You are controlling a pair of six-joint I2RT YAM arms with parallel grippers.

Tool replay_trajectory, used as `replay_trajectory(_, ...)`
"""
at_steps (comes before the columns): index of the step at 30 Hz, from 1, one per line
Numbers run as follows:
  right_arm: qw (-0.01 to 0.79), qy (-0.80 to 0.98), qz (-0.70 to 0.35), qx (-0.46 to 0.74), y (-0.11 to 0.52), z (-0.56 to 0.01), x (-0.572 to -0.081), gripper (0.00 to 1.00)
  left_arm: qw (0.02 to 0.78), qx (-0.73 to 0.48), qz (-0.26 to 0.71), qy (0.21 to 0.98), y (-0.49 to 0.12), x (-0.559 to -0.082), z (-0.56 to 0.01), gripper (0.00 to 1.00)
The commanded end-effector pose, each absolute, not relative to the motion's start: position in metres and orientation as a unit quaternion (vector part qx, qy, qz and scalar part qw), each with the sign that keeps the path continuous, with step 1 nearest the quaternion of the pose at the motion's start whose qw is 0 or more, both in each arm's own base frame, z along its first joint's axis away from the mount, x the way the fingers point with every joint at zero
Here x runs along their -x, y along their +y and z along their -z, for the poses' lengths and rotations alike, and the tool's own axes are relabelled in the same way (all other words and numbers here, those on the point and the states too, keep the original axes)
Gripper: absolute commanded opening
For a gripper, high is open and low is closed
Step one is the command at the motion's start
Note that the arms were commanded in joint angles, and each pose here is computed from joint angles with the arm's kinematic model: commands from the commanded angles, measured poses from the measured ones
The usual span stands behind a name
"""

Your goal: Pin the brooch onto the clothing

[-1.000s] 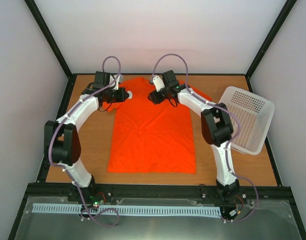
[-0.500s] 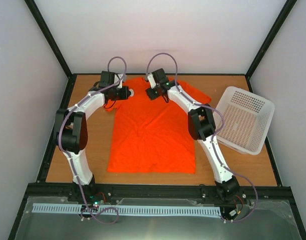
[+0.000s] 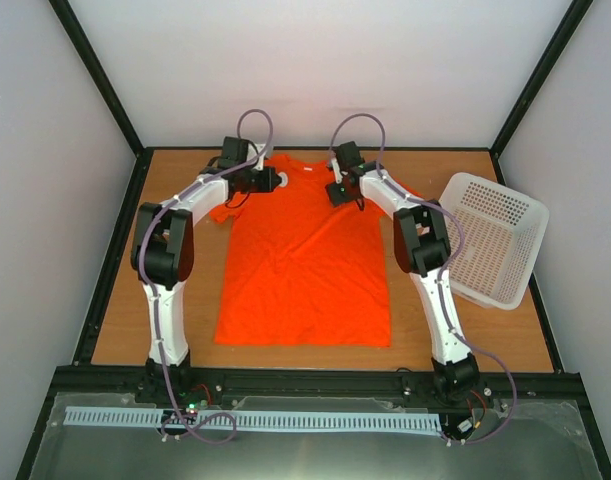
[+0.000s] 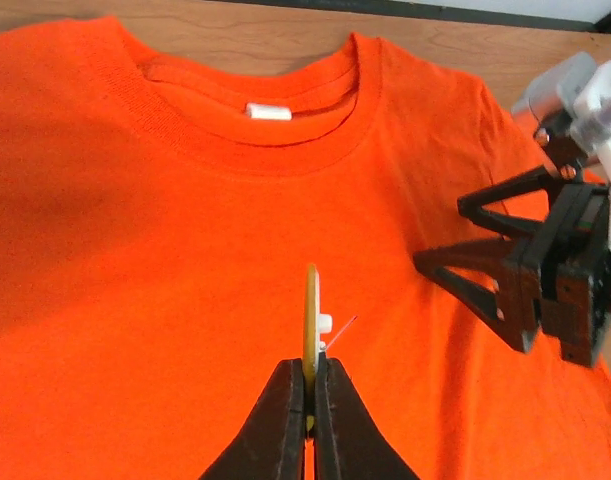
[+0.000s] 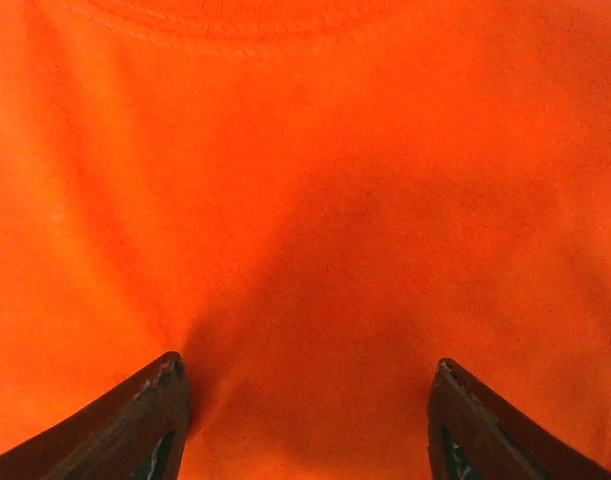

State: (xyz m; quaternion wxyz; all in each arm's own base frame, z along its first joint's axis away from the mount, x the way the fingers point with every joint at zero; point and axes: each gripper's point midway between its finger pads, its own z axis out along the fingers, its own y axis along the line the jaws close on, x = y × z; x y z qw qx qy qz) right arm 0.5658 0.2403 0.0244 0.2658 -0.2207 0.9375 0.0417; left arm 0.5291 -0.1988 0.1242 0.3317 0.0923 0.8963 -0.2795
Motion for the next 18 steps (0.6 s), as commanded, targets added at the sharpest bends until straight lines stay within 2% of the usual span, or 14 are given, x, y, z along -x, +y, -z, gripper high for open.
replay_trajectory(1,0.248,0.944,-0.028,0.215,0.221,-0.031,-0.539,0.65,0.364,-0.127,0.296,0.874,-0.234,-0.546,-0.148,0.01)
replay_trajectory(5,0.231,0.946,-0.026,0.227,0.216,-0.013,-0.530,0.66,0.373,-0.137,0.294,0.869,-0.247,-0.554,-0.150,0.01)
replay_trajectory(9,0.211,0.948,-0.050,0.232,0.222,0.003,-0.522,0.59,0.369,-0.135,0.301,0.869,-0.253,-0.557,-0.149,0.01)
replay_trajectory(12,0.230,0.938,-0.075,0.246,0.234,-0.006,-0.530,0.49,0.367,-0.136,0.306,0.868,-0.255,-0.557,-0.147,0.01)
replay_trajectory(18,0.253,0.925,-0.152,0.238,0.255,-0.033,-0.563,0.16,0.358,-0.139,0.311,0.870,-0.257,-0.555,-0.140,0.01)
